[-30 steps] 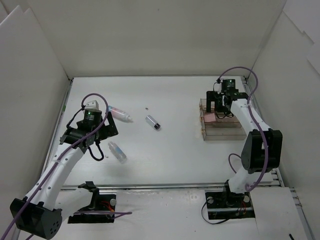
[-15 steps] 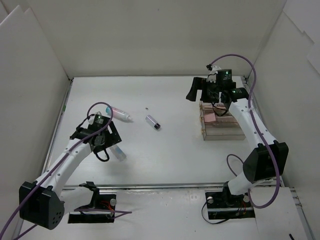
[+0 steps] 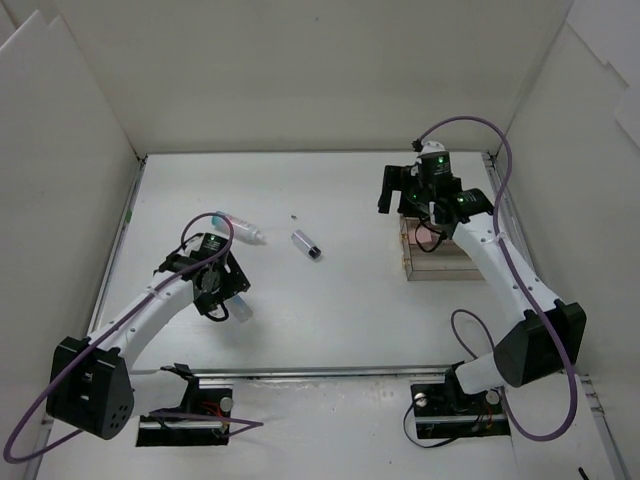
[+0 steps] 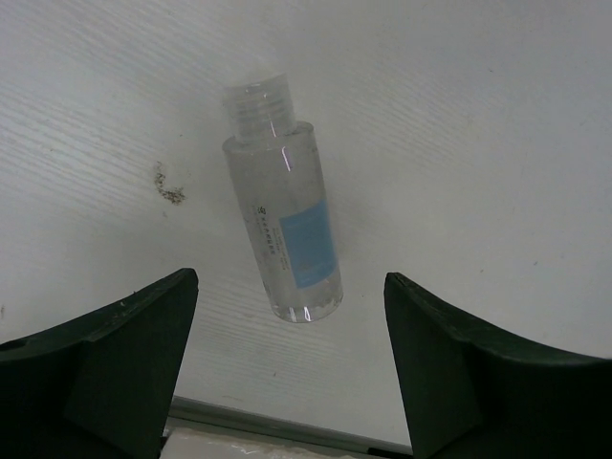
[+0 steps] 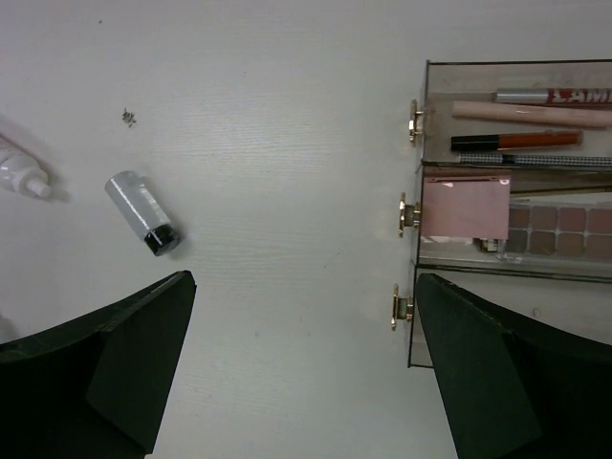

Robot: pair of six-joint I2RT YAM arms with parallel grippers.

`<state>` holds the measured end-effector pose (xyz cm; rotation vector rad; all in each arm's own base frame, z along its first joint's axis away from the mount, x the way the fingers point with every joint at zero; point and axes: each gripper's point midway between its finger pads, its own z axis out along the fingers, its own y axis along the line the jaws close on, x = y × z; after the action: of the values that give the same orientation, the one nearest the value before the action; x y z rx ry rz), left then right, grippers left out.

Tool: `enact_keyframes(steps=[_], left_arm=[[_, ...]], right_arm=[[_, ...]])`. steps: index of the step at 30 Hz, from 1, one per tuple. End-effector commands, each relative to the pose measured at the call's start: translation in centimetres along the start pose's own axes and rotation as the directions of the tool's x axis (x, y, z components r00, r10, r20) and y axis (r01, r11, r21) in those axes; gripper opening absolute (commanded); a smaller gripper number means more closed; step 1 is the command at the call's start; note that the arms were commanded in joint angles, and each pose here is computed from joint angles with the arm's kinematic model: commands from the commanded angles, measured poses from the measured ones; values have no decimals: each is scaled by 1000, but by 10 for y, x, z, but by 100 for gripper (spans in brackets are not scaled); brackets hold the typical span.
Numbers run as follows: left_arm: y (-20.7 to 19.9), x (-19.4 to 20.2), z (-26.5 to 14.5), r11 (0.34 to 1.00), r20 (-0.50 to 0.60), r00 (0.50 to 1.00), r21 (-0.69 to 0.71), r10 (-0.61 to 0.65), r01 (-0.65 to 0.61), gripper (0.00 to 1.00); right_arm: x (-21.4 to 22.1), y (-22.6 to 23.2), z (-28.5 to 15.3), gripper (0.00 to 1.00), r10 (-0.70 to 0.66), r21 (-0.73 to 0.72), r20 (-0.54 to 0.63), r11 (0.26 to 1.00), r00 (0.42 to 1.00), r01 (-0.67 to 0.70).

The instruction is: Organize the makeup

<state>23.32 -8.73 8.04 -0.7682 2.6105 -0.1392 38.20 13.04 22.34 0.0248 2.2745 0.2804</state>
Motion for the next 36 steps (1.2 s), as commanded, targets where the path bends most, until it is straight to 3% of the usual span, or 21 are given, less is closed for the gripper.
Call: enact_keyframes(steps=[1, 6, 11, 14, 17, 20, 21, 25, 28, 30, 32, 33, 34, 36], left_arm=[[-9, -1, 4, 999, 14, 999, 19, -47, 46, 73], [-5, 8, 19, 998, -12, 998, -17, -61, 61, 69], [-4, 11, 33, 996, -34, 997, -64, -67, 65, 63], [-5, 8, 39, 995, -32, 998, -82, -62, 59, 54], [-8, 4, 44, 995, -20, 999, -87, -50, 48, 38], [-12, 1, 47, 997, -20, 1000, -75, -22, 20, 14], [-14, 0, 48, 998, -16, 1000, -69, -17, 16, 0], [-33, -14, 32, 996, 63, 994, -8, 84, -83, 0], [-57, -38, -3, 975, 219, 958, 83, 184, -206, 0], [-79, -57, -38, 929, 377, 890, 159, 256, -335, 0], [-110, -71, -80, 857, 513, 826, 294, 232, -424, 0], [-117, -72, -90, 806, 569, 773, 299, 280, -511, 0], [-133, -78, -119, 743, 639, 735, 374, 227, -555, 0], [-147, -74, -138, 641, 714, 657, 391, 241, -661, 0]], right_arm=[[-10, -7, -15, 98, 41, -5, 65, 999, 997, -41], [-9, -21, -20, 98, -42, 105, 92, 994, 995, 32], [-3, -10, -23, 98, -76, 85, 89, 994, 993, 68], [3, -6, -23, 98, -100, 75, 77, 993, 992, 94], [7, -2, -24, 98, -117, 64, 71, 992, 991, 113], [11, 0, -25, 97, -131, 54, 64, 990, 989, 128], [11, 3, -26, 97, -135, 41, 62, 990, 989, 133], [15, 23, -29, 97, -138, -71, 49, 987, 989, 141], [15, 37, -35, 95, -130, -149, 45, 980, 991, 135], [14, 56, -43, 92, -127, -244, 43, 961, 991, 133], [10, 74, -52, 89, -130, -319, 50, 938, 990, 139], [8, 80, -56, 88, -133, -341, 57, 929, 990, 144], [2, 89, -63, 87, -135, -378, 71, 913, 988, 152], [-3, 104, -73, 86, -141, -423, 89, 891, 986, 166]])
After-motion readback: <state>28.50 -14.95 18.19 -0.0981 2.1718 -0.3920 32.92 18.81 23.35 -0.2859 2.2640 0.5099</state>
